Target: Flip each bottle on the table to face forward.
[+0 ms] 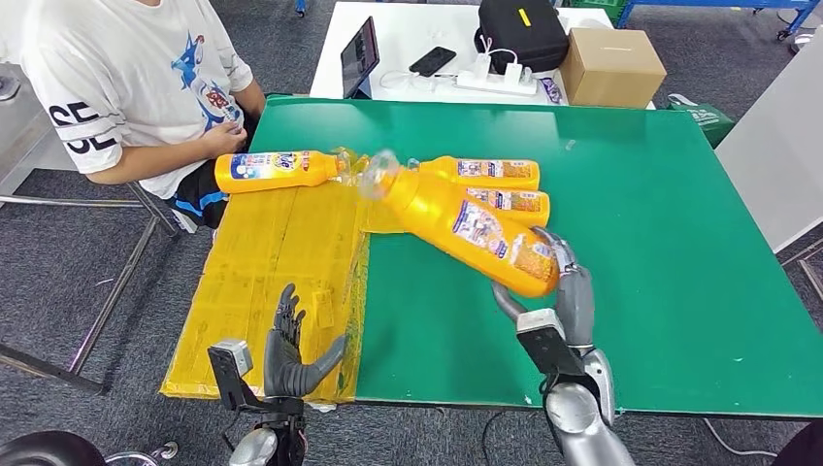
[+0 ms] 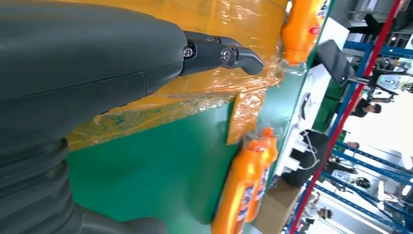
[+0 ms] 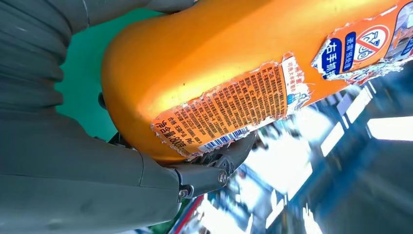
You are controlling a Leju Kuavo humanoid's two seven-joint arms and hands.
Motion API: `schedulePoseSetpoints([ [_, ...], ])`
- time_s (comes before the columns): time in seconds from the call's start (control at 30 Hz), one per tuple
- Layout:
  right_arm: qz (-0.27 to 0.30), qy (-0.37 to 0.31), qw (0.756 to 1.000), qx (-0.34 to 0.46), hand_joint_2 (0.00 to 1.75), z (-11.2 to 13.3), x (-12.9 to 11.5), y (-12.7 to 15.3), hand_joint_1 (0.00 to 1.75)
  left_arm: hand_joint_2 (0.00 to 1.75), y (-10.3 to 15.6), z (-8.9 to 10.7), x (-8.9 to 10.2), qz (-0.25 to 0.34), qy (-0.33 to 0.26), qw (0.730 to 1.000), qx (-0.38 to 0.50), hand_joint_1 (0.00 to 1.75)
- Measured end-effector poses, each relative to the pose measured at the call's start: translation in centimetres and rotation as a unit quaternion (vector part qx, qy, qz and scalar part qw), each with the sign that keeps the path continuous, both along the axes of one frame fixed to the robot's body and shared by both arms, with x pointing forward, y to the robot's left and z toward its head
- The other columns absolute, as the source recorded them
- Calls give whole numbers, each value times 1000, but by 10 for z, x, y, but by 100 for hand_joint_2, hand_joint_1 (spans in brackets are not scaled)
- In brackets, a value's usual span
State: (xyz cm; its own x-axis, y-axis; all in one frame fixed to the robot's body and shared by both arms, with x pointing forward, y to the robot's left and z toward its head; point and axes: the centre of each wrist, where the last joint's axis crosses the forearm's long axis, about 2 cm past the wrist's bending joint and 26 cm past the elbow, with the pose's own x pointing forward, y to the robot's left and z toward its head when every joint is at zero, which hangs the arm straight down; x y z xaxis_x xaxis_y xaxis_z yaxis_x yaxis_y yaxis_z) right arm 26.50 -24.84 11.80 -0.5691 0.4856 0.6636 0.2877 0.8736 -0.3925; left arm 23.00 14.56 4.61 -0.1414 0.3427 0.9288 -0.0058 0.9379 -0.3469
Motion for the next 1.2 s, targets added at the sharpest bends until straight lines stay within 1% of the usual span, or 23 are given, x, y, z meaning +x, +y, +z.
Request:
schedulePoseSetpoints([
  [0.1, -14, -24, 999, 35, 175, 6, -9, 5, 175, 175, 1, 5, 2, 4, -9, 1000, -3, 0],
  [0.27, -27, -46, 997, 65, 175, 11, -16, 7, 175, 175, 2, 9, 4, 10, -17, 1000, -8, 0],
  [0.33, -31, -50, 995, 81, 175, 12, -18, 9, 175, 175, 3, 12, 4, 11, -22, 1000, -13, 0],
  [0.4, -24, -44, 994, 99, 175, 11, -21, 11, 175, 175, 4, 15, 5, 6, -34, 999, -13, 0],
  [0.57, 45, 1, 991, 128, 175, -2, -28, 24, 175, 175, -1, 33, 4, -44, -86, 995, -18, 0],
  [0.73, 115, 71, 981, 139, 175, -32, -37, 60, 175, 175, -11, 49, 1, -102, -110, 986, -65, 0],
  [0.87, 150, 116, 972, 139, 175, -50, -48, 87, 175, 175, -15, 53, -2, -118, -115, 983, -82, 0],
  [1.07, 159, 129, 970, 129, 175, -56, -51, 95, 175, 175, -15, 53, -2, -122, -117, 982, -85, 0],
  [1.2, 195, 166, 961, 107, 175, -72, -60, 118, 175, 175, -18, 53, -5, -151, -110, 978, -96, 0],
])
